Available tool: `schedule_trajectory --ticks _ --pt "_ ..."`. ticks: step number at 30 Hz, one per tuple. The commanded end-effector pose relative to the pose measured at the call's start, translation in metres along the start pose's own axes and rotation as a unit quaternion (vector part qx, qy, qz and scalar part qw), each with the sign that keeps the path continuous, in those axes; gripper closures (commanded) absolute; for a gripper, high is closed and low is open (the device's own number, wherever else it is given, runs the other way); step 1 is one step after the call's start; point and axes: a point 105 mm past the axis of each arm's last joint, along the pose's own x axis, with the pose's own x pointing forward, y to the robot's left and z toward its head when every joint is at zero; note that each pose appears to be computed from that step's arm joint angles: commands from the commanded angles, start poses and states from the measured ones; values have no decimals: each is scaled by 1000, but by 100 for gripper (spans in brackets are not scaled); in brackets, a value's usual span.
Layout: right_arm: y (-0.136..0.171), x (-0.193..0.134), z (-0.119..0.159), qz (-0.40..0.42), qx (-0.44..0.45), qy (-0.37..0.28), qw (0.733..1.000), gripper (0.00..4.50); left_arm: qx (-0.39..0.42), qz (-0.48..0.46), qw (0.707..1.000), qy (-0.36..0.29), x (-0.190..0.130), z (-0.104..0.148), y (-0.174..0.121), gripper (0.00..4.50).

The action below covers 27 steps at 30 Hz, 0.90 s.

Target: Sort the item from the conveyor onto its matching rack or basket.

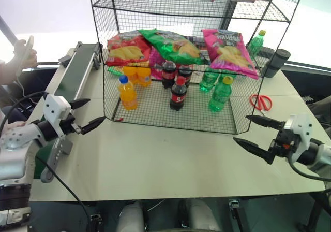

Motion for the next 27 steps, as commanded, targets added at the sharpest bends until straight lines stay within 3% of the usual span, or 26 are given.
schedule_trajectory --ticks 1,27 --pt "-3 4 11 7 -23 -12 1000 5 10 -6 1000 -26 2 10 -2 0" --pt "2 7 6 16 -26 -1 1000 5 -2 -23 999 -23 5 4 -13 0"
